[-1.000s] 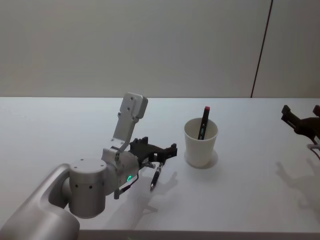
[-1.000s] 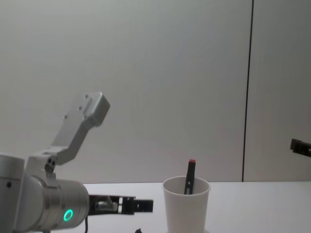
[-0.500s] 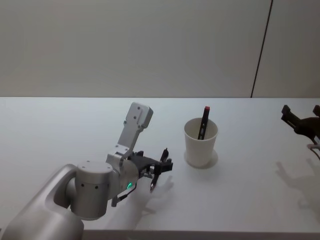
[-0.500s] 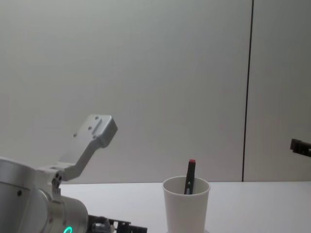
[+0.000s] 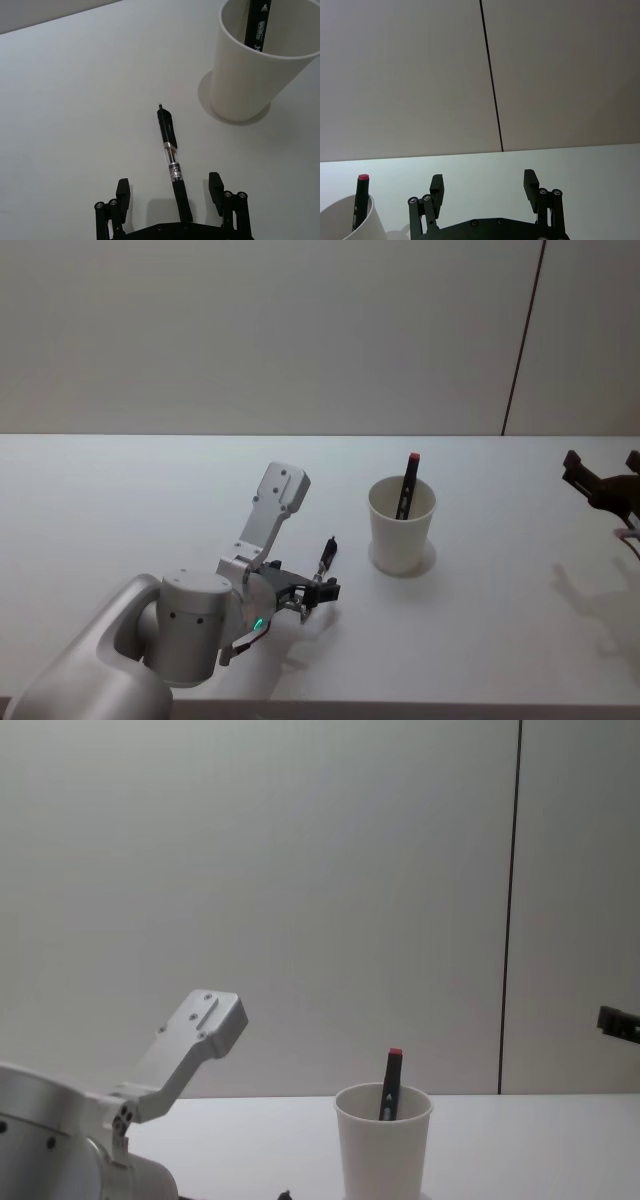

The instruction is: Place the pen into the pen holder.

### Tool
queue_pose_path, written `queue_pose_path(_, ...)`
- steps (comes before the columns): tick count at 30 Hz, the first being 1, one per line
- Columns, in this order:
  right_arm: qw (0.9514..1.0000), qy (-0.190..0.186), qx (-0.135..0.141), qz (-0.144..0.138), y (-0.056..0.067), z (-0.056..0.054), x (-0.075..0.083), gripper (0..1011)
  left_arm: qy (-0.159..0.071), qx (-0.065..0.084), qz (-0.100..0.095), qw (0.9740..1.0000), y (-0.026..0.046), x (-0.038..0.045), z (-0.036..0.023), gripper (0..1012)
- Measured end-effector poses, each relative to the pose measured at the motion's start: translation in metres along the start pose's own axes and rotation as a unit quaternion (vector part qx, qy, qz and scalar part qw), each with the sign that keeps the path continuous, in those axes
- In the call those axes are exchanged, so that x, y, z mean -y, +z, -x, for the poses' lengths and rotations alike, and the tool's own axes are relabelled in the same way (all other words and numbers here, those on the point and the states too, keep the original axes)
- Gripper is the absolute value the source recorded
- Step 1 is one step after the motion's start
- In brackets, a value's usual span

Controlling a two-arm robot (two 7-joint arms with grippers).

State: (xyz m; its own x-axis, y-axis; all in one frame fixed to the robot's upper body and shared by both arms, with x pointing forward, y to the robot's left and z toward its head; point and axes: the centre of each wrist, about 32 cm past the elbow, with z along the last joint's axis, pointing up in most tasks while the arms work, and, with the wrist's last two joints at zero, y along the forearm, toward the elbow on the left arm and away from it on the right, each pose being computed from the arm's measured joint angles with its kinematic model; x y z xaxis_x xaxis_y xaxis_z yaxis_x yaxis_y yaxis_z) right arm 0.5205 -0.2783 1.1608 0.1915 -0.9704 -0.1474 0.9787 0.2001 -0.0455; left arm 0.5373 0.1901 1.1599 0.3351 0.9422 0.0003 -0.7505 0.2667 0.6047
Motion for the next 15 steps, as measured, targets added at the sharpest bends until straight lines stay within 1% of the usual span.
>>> queue_pose_path(6,1.0000,0.000,0.000,0.000,0.0000,0.0000,0.0000,1001,0.004,0.003,-0.010,0.9999,-0.0023,0.0026,-0.0001,1004)
queue_pose_path(10,1.0000,0.000,0.000,0.000,0.0000,0.0000,0.0000,1001,0.006,0.005,-0.014,0.9999,-0.0032,0.0037,-0.0004,943)
queue_pose_path(11,1.0000,0.000,0.000,0.000,0.0000,0.0000,0.0000,1001,0.007,0.006,-0.016,0.9998,-0.0035,0.0042,-0.0004,904)
queue_pose_path(12,1.0000,0.000,0.000,0.000,0.0000,0.0000,0.0000,1001,0.008,0.006,-0.016,0.9998,-0.0036,0.0043,-0.0005,904)
queue_pose_path(15,1.0000,0.000,0.000,0.000,0.0000,0.0000,0.0000,1001,0.010,0.009,-0.019,0.9997,-0.0037,0.0051,-0.0005,814)
